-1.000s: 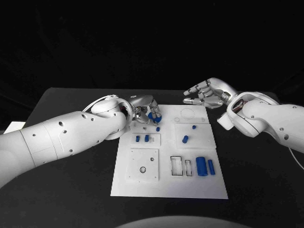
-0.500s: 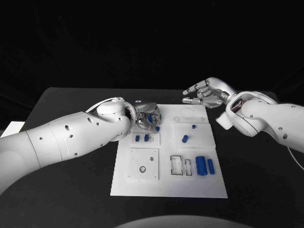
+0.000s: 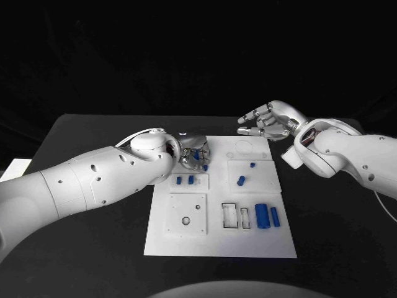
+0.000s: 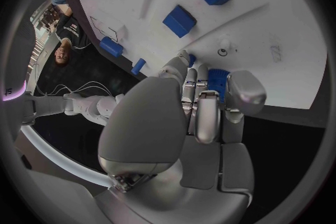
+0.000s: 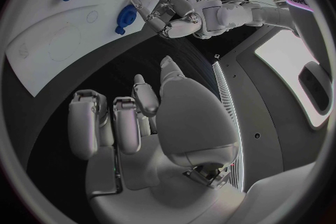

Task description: Assemble the parts on the task board

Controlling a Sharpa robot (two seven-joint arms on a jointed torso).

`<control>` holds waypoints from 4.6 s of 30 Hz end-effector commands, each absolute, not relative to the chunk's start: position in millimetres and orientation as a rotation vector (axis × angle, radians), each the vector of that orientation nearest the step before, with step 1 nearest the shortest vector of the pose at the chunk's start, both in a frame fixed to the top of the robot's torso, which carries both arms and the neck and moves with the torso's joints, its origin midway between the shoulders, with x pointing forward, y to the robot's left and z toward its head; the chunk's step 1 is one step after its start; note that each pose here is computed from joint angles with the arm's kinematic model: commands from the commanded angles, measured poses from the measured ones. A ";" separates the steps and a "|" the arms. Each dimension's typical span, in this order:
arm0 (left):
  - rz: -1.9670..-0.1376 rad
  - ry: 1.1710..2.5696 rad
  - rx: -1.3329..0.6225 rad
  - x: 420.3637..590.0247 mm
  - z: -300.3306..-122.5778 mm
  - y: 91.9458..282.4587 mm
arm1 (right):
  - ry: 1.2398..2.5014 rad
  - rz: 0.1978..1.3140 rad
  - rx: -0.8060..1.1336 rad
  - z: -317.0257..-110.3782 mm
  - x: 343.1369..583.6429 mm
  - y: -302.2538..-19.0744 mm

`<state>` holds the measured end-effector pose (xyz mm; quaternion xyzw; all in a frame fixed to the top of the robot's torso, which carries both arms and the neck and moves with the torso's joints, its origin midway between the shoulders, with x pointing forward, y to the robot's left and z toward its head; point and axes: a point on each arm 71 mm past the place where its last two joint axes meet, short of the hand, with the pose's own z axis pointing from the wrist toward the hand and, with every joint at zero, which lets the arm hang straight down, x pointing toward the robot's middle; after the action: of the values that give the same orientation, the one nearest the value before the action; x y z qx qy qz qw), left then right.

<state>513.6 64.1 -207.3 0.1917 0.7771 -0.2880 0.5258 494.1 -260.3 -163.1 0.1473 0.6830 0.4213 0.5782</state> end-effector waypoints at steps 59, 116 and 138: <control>-0.783 1.808 0.268 513.2 -197.3 73.8 | 1.609 1.006 0.328 -164.0 494.1 -256.3; -0.686 1.937 0.173 511.1 -213.1 123.2 | 1.614 1.002 0.332 -165.7 493.5 -258.6; -0.659 1.950 0.189 513.7 -216.3 120.9 | 1.615 1.002 0.332 -165.7 493.3 -258.6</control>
<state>514.3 122.1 -215.3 0.0723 0.8065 -0.2778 0.5168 494.1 -260.3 -165.3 0.1469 0.6858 0.4222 0.5742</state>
